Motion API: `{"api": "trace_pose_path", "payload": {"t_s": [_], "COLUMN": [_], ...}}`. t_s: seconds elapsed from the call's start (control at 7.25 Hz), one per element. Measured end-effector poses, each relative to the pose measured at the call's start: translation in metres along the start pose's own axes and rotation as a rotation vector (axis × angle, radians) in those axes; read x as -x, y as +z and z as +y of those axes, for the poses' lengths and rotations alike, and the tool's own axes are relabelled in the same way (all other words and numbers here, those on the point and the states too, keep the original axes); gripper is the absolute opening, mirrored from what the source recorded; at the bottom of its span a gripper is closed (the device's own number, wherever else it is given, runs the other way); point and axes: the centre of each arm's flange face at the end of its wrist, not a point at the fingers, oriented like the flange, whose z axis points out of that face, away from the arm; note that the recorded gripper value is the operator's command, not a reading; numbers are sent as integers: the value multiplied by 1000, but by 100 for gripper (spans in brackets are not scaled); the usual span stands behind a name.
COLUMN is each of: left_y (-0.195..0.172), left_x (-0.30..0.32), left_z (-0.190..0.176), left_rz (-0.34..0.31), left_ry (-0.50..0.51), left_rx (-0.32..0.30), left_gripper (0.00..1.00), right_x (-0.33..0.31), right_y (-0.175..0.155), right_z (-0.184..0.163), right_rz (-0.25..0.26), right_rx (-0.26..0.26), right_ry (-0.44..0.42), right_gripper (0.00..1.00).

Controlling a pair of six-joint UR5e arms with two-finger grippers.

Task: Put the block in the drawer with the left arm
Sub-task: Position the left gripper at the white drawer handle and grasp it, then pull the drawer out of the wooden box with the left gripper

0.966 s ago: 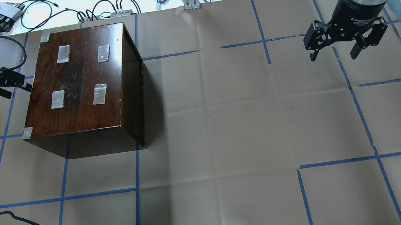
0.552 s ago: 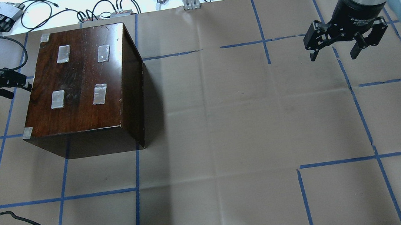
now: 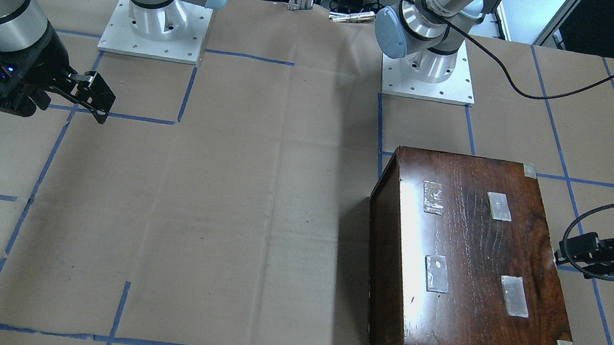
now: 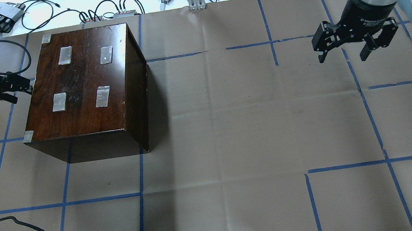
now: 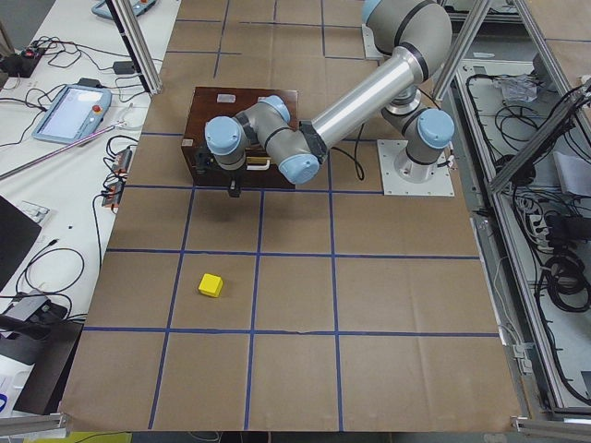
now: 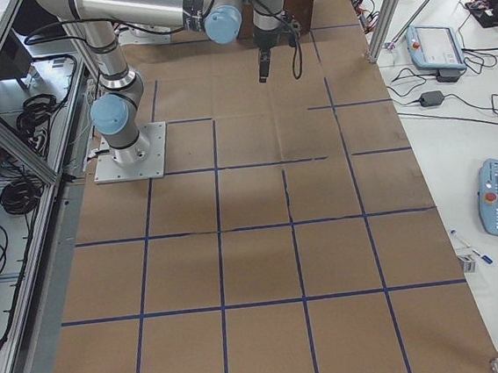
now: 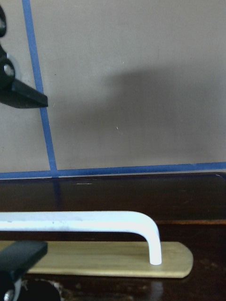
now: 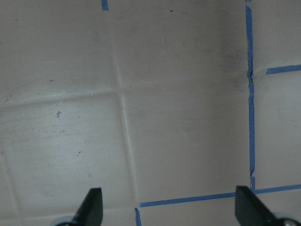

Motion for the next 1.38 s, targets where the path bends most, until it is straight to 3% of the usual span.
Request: {"api": "trace_pose_path", "payload": {"t_s": [1.38], "left_y": [12], "left_x": [14], "left_z": [1], "left_rz": [7], "left_ry": [-8], "left_rx": [10], "left_gripper": [98], "right_x": [0], "right_y": [0], "right_z": [0], "right_rz": [0], "right_rx": [-1], "right_ry": [0], "right_gripper": [100]}}
